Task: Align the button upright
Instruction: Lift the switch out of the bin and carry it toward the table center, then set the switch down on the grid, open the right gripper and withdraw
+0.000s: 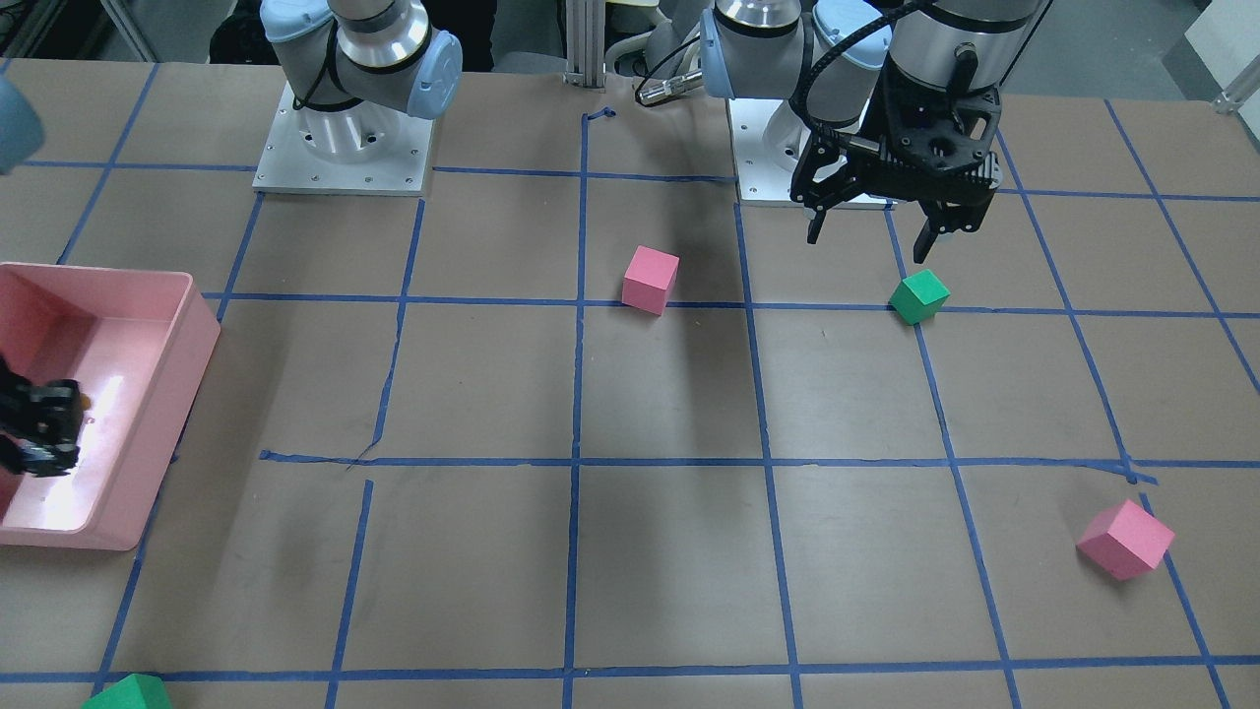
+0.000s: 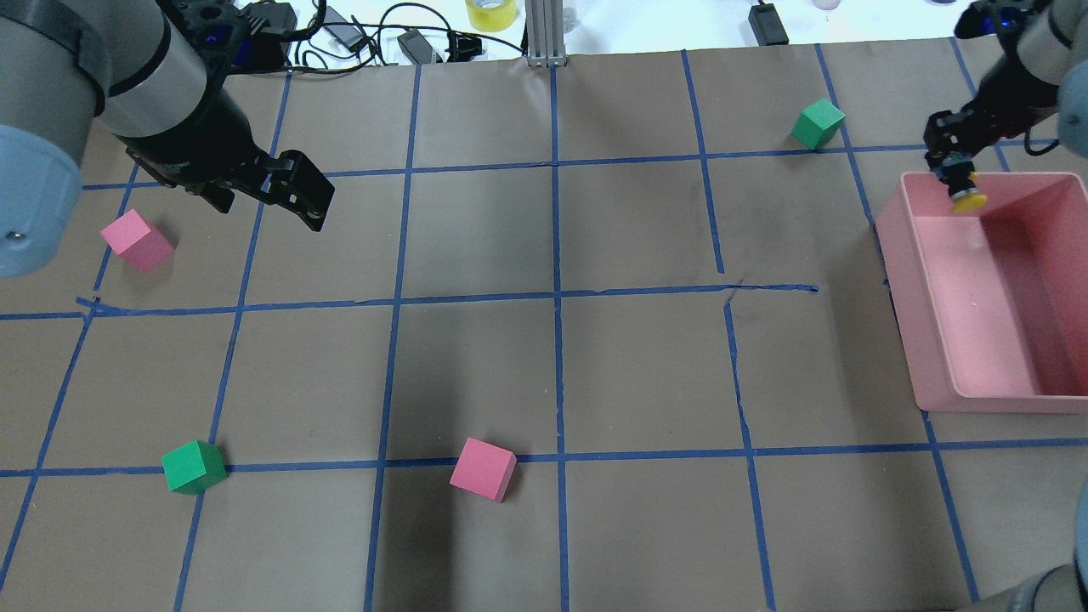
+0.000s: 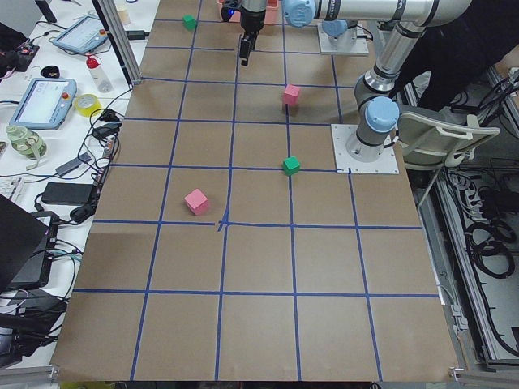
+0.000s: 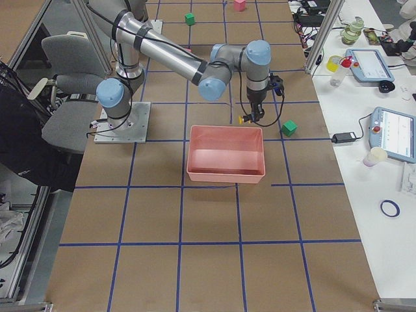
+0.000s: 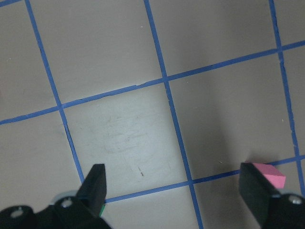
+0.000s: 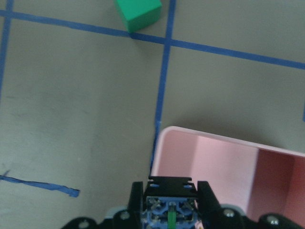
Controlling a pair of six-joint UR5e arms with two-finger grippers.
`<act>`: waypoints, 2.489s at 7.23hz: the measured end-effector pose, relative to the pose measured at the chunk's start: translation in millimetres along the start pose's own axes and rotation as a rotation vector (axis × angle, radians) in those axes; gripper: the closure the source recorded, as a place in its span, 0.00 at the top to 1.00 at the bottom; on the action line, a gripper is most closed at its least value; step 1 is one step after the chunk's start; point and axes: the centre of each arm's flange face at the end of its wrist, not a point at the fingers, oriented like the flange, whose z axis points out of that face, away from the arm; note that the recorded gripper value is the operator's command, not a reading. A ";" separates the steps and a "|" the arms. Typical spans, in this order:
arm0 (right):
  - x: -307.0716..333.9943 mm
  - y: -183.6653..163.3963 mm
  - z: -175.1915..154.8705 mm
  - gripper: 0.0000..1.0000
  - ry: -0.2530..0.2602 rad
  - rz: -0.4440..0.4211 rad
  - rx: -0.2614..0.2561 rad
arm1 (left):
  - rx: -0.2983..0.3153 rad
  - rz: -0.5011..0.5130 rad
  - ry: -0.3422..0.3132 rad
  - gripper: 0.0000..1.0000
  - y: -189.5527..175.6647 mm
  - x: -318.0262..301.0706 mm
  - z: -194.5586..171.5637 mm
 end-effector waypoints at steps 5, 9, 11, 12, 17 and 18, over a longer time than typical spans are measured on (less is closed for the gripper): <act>-317.4 -21.7 40.6 0.00 -0.107 0.169 -0.016 | 0.000 0.000 0.000 1.00 0.0 0.0 -0.1; -442.1 -16.4 105.0 0.00 -0.119 0.194 -0.039 | 0.000 0.000 0.000 1.00 0.0 0.0 -0.1; -453.6 -9.0 124.0 0.00 -0.110 0.156 -0.066 | 0.000 0.000 0.000 1.00 0.0 0.0 0.0; -455.2 -4.7 129.9 0.00 -0.107 0.129 -0.078 | 0.000 0.000 0.000 1.00 0.0 0.0 -0.1; -454.5 16.0 146.4 0.27 -0.107 0.107 -0.128 | 0.000 0.000 0.000 1.00 0.0 0.0 -0.1; -454.4 17.1 147.3 0.71 -0.108 0.100 -0.130 | 0.000 0.000 0.000 1.00 0.0 0.0 -0.1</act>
